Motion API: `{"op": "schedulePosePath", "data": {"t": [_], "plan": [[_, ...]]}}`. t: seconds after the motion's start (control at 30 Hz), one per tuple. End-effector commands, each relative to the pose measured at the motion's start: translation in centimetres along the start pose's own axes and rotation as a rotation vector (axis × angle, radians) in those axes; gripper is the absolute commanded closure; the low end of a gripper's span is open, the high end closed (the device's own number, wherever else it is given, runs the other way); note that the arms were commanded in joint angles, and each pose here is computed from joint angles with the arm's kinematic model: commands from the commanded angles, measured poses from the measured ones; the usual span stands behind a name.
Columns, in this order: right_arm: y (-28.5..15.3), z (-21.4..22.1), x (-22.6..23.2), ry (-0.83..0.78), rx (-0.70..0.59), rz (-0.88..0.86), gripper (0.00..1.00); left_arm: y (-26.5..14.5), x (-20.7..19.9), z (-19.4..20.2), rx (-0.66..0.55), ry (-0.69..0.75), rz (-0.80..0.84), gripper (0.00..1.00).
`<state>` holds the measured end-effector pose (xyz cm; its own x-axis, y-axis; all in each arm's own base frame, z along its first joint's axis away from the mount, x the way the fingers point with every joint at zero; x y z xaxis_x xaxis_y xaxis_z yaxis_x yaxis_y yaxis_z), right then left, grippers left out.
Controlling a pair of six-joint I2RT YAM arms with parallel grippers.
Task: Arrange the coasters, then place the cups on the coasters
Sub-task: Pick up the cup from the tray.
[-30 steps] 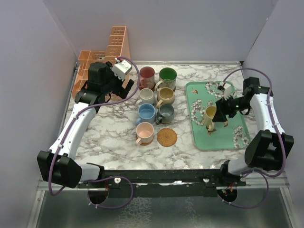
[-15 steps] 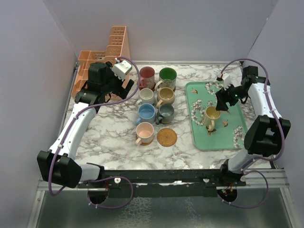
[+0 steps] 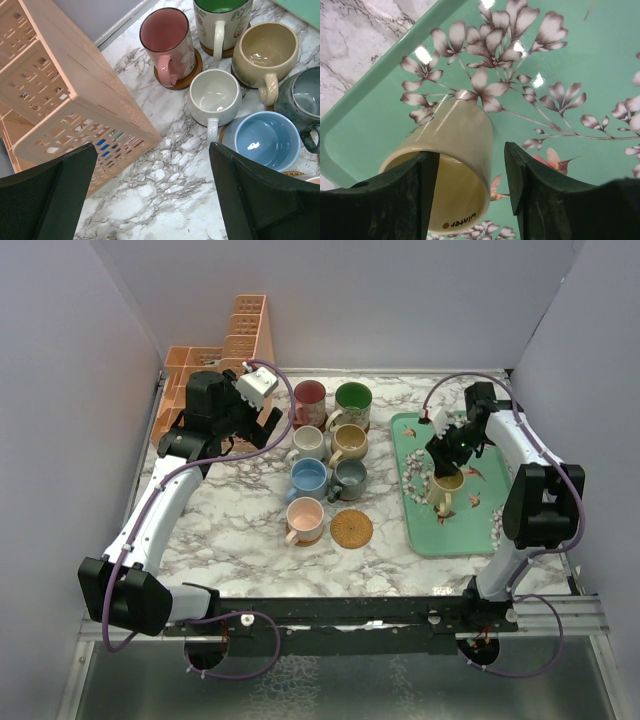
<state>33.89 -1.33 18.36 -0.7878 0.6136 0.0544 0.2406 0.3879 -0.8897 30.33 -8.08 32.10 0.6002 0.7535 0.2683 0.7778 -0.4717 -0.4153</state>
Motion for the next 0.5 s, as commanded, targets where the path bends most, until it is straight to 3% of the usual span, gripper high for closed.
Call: {"op": "schedulePosePath", "data": {"t": [0.0,0.17,0.47], "plan": [[0.2,-0.5,-0.1,-0.026,0.038,0.024,0.49,-0.6,-0.1,-0.7,-0.044,0.022,0.001,0.01],[-0.5,-0.5,0.8,-0.028,0.041,0.015,0.68,-0.5,-0.1,-0.7,-0.041,0.023,0.002,0.01],[-1.1,0.4,2.8,0.015,0.042,-0.003,0.84,-0.5,-0.1,-0.6,-0.044,0.022,0.006,0.01]]}}
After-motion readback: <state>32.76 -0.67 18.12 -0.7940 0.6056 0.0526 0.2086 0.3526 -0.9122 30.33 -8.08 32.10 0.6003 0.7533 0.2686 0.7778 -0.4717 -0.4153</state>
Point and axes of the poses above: each gripper's point midway between its finger pads, its own y axis out along the fingers, its own x axis along the line the jaws close on, z = x × y, the point moved 10 cm from there along -y, back along the fingers, and after that the axes turned 2 degrees about y, right-handed, at the moved point
